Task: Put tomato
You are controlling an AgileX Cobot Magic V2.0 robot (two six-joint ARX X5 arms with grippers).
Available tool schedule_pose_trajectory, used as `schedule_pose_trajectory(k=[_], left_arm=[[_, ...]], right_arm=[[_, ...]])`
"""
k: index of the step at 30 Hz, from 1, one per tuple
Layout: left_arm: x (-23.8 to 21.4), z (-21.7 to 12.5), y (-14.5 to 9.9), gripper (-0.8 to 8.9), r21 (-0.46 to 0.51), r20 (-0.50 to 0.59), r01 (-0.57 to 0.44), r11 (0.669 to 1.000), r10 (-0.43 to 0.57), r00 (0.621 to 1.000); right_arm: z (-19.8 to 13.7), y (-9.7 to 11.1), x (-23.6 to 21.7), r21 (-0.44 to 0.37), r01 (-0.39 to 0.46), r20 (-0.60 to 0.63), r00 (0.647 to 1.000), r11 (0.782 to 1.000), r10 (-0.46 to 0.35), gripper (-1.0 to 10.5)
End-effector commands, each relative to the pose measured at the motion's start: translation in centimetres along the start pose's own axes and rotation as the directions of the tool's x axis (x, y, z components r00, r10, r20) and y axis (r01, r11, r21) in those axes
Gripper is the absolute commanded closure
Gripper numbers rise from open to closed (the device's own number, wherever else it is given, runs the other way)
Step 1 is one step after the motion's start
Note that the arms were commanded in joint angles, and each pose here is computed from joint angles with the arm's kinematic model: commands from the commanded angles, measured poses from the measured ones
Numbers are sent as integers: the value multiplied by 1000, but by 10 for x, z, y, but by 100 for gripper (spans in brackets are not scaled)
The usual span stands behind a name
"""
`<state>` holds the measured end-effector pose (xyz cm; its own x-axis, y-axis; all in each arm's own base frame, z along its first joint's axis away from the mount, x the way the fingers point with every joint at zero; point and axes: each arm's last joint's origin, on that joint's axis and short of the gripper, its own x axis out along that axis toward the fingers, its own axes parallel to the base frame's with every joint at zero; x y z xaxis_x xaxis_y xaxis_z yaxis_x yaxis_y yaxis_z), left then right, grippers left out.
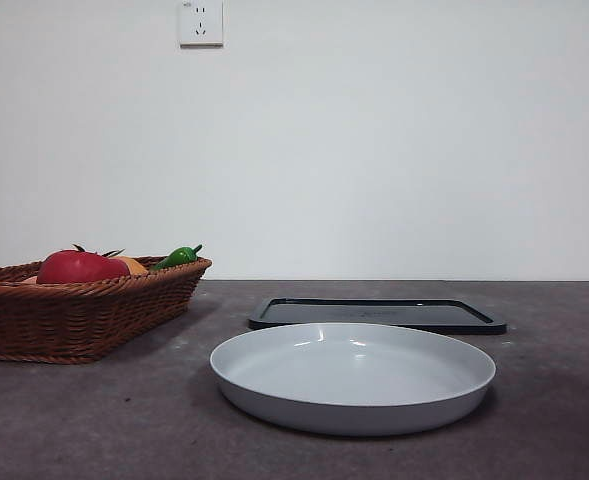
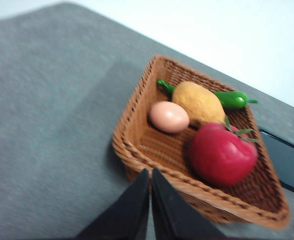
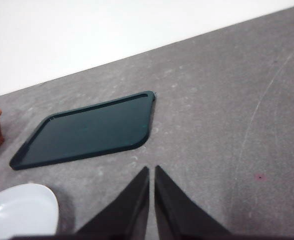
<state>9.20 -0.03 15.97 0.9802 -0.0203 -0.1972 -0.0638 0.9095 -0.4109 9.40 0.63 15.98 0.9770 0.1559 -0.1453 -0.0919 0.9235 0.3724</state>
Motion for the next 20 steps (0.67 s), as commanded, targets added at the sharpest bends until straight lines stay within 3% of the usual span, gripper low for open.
schedule_pose_trajectory(k=[1,10,16,20], left_arm=[[-5,11,-6,804,-33,22,31,999,-30,999],[-21,44,-22,804,-23,1,70,997,-70,998],[-30,72,-38,804,51,-80,126,991,-122,989],[-32,90,-49,804,111,-170,179,978,-159,973]], right_arm=[[14,7,-6,21,-18,37,999,1000,17,941],[54,26,-25,6,-56,24,998,998,56,941],[84,41,-29,-28,-133,-104,986,991,129,941],[105,52,-25,-48,-205,-233,954,978,189,941]])
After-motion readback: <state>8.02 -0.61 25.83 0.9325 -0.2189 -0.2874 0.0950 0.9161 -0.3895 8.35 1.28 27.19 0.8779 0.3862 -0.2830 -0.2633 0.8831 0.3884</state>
